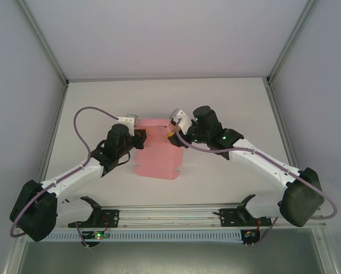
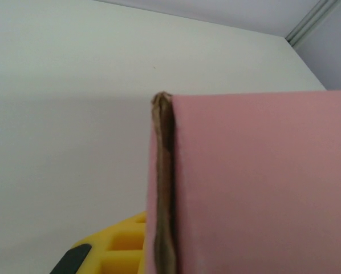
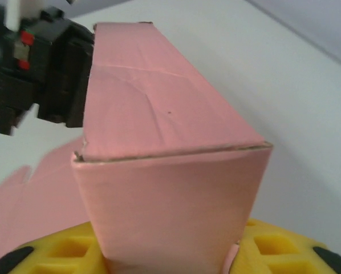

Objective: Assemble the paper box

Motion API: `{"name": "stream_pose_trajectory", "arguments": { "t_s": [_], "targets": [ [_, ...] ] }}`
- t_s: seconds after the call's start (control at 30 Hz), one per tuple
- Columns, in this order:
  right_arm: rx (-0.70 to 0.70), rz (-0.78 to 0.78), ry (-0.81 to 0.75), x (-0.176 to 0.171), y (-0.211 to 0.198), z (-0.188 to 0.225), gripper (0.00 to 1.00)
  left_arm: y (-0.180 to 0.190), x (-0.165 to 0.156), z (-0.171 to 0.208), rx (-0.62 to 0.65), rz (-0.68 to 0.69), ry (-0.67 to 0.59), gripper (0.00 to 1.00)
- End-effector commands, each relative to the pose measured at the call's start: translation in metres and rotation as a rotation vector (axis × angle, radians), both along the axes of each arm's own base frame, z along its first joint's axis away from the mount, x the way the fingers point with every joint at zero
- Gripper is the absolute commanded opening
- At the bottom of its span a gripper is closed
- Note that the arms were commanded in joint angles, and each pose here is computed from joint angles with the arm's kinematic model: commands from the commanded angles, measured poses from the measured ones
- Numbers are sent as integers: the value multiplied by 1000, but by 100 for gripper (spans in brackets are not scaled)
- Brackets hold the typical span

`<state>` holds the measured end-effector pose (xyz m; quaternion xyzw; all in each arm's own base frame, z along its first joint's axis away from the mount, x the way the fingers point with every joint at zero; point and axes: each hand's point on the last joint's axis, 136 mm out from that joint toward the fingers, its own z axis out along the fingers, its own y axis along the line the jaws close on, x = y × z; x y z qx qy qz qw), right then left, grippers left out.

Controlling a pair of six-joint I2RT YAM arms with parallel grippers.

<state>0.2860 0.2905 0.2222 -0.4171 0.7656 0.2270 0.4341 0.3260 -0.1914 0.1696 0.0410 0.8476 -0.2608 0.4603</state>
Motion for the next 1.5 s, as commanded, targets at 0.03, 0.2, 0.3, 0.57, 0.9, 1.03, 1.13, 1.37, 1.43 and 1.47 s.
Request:
{"name": "stream_pose_trajectory", "arguments": {
  "t_s": [0.03, 0.2, 0.3, 0.57, 0.9, 1.03, 1.13, 1.37, 1.43, 1.47],
  "targets": [
    [-133, -407, -188, 50, -37, 11, 13, -1, 4, 14, -23, 34, 9, 0],
    [-201, -682, -242, 71, -63, 8, 0, -7, -1, 19, -71, 136, 100, 0],
    [-254, -795, -273, 81, -80, 1, 0, -9, -5, 20, -92, 202, 149, 0],
    [-575, -1033, -381, 95, -120, -19, 0, -4, -1, 20, -111, 384, 234, 0],
    [-804, -1090, -467, 103, -134, -27, 0, -12, 2, 25, 2, 417, 264, 0],
    [-652, -921, -361, 105, -109, -41, 1, -1, 5, 23, 39, 466, 237, 0],
    [-537, -786, -326, 97, -84, -37, 4, 3, 6, 22, 72, 471, 224, 0],
    [-139, -331, -163, 42, -15, -12, 66, 9, 14, 25, 191, 412, 172, 0],
    [-38, -234, -159, 19, -11, 5, 97, 14, 15, 26, 244, 383, 151, 0],
    [7, -220, -165, 12, -13, 13, 98, 17, 17, 27, 272, 370, 139, 0]
  ]
}}
